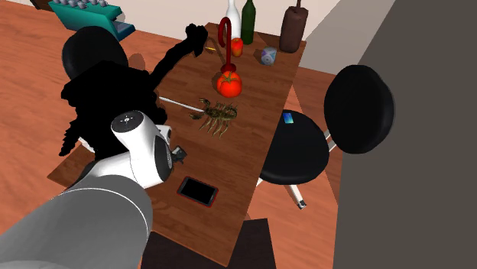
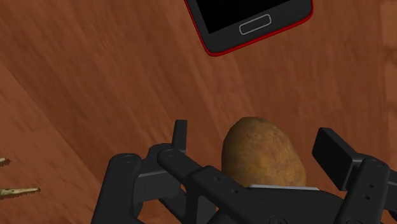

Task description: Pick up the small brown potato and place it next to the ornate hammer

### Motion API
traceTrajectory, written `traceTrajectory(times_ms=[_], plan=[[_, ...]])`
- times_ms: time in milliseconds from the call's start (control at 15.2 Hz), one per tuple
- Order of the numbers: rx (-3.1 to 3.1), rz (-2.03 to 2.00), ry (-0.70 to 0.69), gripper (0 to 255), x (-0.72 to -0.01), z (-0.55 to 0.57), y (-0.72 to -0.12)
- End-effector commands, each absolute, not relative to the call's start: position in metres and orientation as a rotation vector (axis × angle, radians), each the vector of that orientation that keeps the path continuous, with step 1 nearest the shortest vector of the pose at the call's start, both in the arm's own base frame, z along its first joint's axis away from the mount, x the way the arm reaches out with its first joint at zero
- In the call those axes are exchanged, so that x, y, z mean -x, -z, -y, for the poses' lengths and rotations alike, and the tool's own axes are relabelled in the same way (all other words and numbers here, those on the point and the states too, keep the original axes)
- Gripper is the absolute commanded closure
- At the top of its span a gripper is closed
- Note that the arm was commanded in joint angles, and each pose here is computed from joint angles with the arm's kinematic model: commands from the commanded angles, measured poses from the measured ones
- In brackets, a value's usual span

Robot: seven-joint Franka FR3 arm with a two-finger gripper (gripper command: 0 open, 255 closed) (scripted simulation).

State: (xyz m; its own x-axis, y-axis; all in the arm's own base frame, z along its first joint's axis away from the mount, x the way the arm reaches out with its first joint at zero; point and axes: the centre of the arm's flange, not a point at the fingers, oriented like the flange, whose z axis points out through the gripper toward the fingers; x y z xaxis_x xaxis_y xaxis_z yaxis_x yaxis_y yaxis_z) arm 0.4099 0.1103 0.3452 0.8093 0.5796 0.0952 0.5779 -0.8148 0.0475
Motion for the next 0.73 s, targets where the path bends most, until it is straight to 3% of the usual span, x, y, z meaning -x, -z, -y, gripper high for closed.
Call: traceTrajectory(times_ms=[0,132,660], plan=[[-2.973,-0.951,-0.163,0,-0.406,-0.110,-0.364],[-2.973,-0.951,-0.163,0,-0.404,-0.109,-0.388],[-2.973,-0.951,-0.163,0,-0.404,-0.109,-0.388]])
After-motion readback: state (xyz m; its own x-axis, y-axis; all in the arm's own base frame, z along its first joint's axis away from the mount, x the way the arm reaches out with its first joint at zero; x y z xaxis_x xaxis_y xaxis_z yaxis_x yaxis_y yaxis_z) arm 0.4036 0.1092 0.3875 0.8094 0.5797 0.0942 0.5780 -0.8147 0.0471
